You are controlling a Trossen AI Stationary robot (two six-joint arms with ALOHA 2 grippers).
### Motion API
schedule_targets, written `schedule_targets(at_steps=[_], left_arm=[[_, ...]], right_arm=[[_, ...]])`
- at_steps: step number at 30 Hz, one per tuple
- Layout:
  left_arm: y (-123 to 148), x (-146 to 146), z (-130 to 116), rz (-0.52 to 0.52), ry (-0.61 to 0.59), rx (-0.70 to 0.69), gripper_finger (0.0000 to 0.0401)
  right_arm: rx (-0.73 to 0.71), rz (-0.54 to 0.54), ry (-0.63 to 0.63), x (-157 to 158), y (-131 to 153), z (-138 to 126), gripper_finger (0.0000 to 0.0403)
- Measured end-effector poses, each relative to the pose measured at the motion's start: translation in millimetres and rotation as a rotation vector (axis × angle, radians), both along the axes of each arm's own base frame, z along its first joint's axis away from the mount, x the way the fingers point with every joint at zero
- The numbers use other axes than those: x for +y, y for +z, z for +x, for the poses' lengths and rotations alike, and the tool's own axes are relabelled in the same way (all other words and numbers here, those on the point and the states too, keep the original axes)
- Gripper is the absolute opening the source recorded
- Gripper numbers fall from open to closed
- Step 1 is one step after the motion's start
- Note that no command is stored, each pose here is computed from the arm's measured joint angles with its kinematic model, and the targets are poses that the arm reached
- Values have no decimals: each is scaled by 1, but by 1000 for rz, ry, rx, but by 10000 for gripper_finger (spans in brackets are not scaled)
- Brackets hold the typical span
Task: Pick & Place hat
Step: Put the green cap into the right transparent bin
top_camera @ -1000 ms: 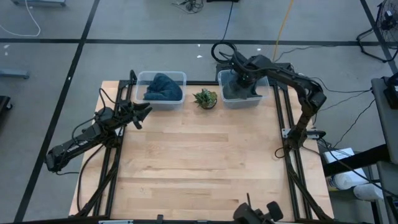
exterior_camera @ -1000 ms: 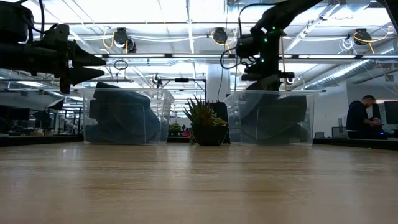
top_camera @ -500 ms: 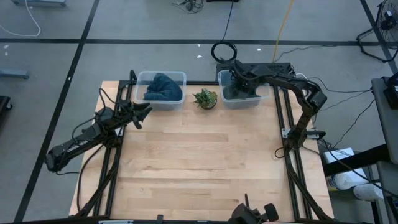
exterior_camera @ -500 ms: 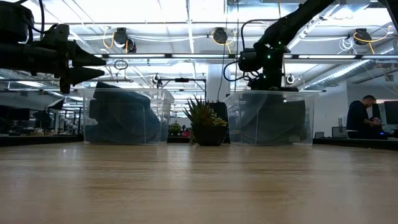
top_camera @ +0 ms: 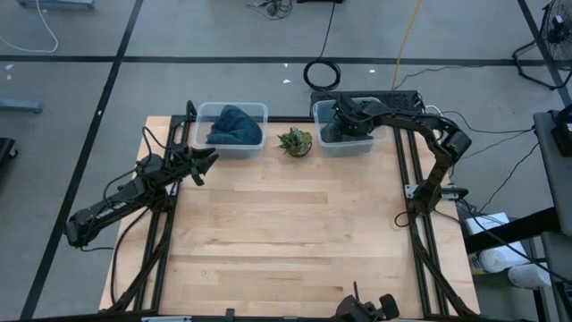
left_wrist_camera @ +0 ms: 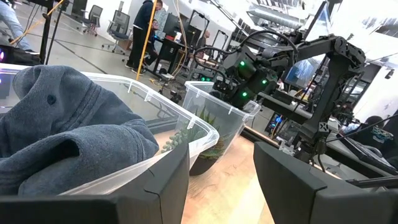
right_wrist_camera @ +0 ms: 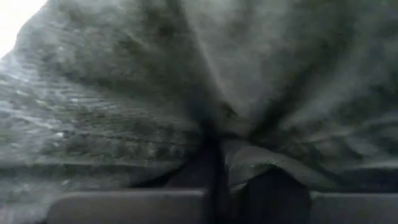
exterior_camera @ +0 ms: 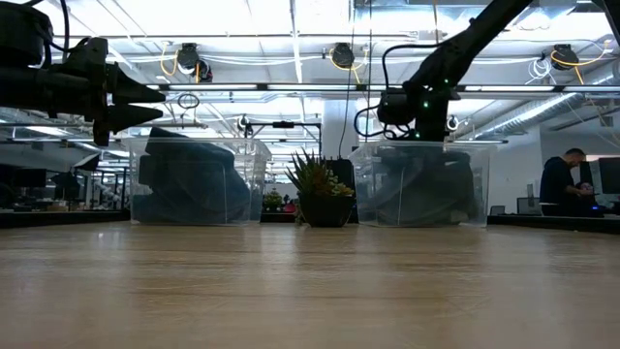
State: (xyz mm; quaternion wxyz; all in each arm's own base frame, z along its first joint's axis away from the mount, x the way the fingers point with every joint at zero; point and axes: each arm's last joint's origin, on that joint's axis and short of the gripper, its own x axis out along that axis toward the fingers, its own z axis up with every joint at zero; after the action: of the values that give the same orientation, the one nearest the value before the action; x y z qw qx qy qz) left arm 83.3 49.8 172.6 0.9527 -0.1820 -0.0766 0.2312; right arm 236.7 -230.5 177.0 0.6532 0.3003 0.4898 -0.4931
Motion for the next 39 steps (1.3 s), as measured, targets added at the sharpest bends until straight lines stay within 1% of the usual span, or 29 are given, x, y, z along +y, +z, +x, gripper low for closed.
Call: schedule_targets(at_steps=[6,10,15,19,27,30,33,36,39], left_arm=[[0,0,0,0,0,0,187],[0,0,0,0,0,0,187],[0,0,0,0,0,0,186],[0,0,0,0,0,0,186],[0,0,0,0,0,0,187],[0,0,0,0,0,0,186],[0,0,0,0,0,0,186],[0,0,0,0,0,0,186],[0,0,0,0,0,0,187]], right_arm=[[0,-14,33,-5,11,5,108],[-54,3,76,-7,24,11,164],[-35,30,76,-7,36,11,216],[-22,32,74,-8,44,11,234],[-36,14,90,-11,63,15,237],[-43,7,90,-12,68,16,244],[-39,10,89,-12,70,15,261],[-29,20,94,-11,70,14,286],[-72,63,109,-12,70,14,313]])
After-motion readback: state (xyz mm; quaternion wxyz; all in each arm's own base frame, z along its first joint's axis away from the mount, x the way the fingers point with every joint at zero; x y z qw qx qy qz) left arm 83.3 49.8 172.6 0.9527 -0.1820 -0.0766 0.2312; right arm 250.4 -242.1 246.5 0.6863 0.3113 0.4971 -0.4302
